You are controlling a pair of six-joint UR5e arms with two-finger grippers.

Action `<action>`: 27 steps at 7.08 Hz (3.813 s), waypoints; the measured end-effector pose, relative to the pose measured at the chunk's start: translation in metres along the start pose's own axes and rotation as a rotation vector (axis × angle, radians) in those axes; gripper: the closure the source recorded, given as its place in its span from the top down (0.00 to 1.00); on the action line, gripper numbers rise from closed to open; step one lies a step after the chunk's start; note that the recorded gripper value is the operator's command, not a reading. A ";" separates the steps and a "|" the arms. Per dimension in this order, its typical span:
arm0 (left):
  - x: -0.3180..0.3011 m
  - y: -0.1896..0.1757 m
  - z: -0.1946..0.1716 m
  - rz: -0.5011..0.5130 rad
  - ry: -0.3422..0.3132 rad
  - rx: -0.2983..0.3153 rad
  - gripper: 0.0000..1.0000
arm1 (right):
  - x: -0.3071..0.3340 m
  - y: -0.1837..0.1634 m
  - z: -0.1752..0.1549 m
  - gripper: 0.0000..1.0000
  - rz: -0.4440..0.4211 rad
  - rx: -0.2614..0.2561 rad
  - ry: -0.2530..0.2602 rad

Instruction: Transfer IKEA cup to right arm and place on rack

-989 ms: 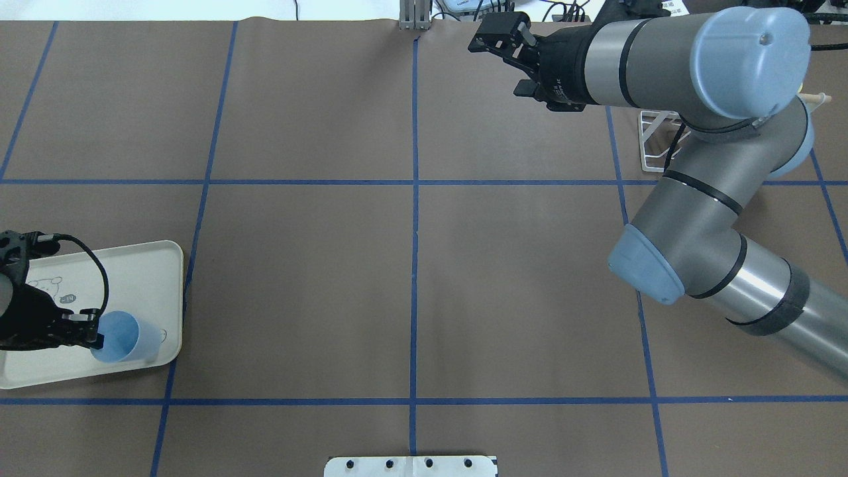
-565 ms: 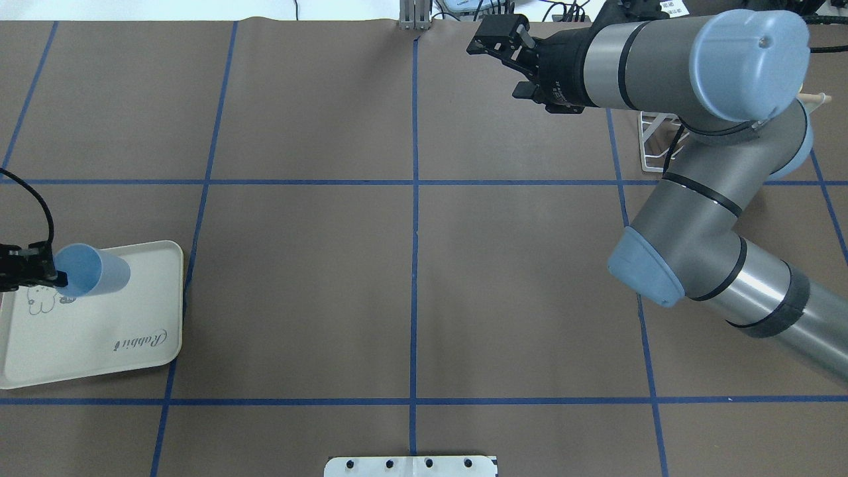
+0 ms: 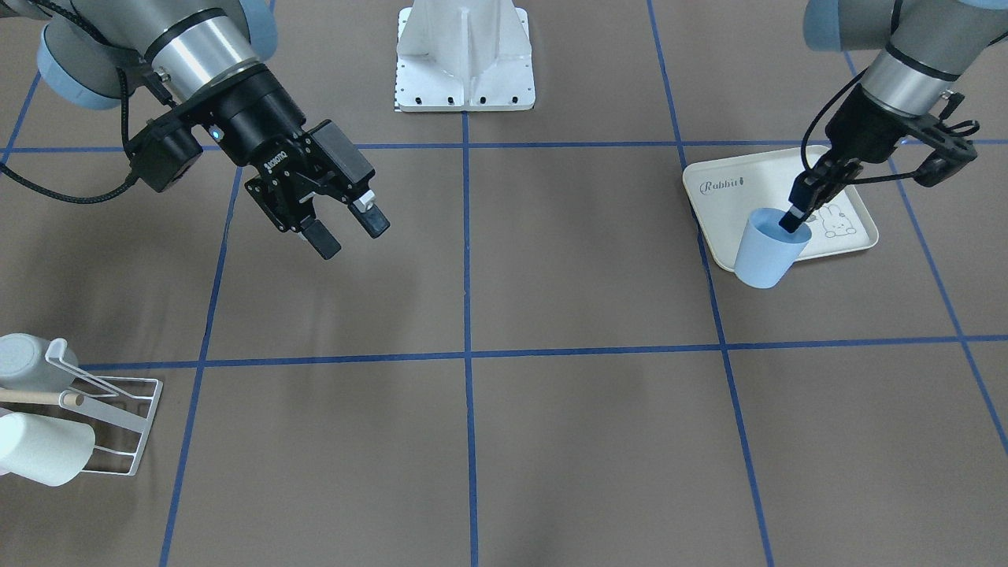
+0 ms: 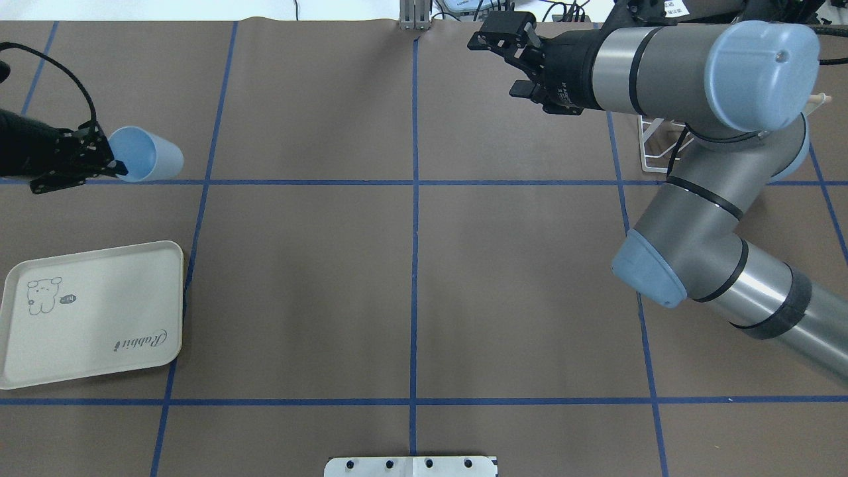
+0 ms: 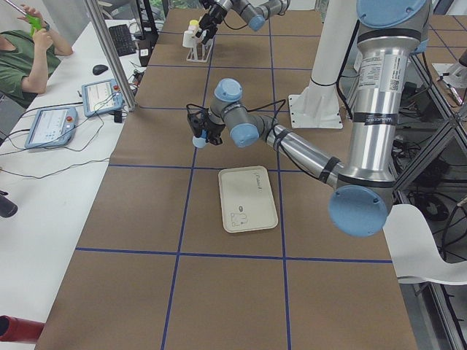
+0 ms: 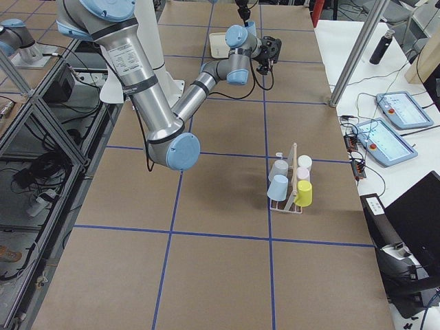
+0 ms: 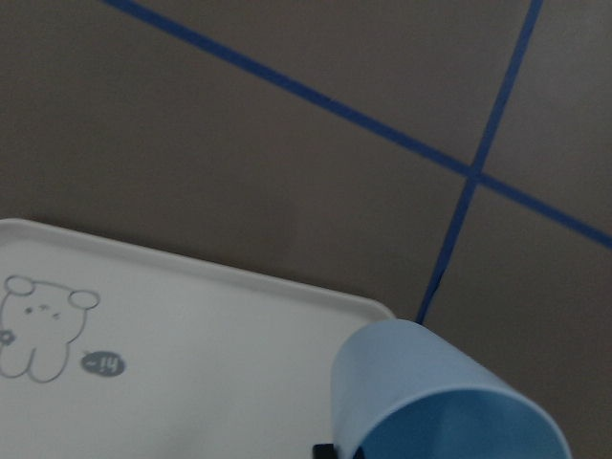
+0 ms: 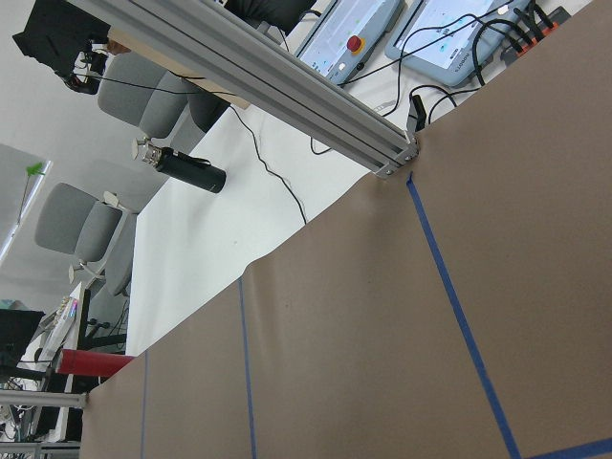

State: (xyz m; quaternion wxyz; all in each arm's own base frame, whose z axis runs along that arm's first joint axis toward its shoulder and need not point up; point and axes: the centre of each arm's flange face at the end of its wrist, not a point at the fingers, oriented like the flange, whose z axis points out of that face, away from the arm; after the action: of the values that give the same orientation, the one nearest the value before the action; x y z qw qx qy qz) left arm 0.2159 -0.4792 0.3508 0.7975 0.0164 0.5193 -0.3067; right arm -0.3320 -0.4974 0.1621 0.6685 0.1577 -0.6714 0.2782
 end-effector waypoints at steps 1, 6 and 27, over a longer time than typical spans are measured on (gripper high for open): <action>0.036 0.001 -0.001 -0.057 0.060 0.001 0.00 | 0.000 0.000 -0.001 1.00 0.021 -0.002 -0.016; 0.090 0.021 0.027 -0.353 0.579 -0.063 0.00 | -0.003 0.000 -0.009 1.00 0.194 -0.036 -0.211; 0.230 0.279 0.111 -0.755 1.117 -0.296 0.00 | 0.032 0.019 0.014 0.98 0.284 -0.132 -0.330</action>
State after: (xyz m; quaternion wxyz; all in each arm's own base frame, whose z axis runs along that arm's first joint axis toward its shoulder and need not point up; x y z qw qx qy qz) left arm 0.5108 -0.4002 0.1278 0.2429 -0.1191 0.8589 -0.4348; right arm -0.3559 -0.4854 0.1910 0.5126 0.0608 -0.8039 0.2954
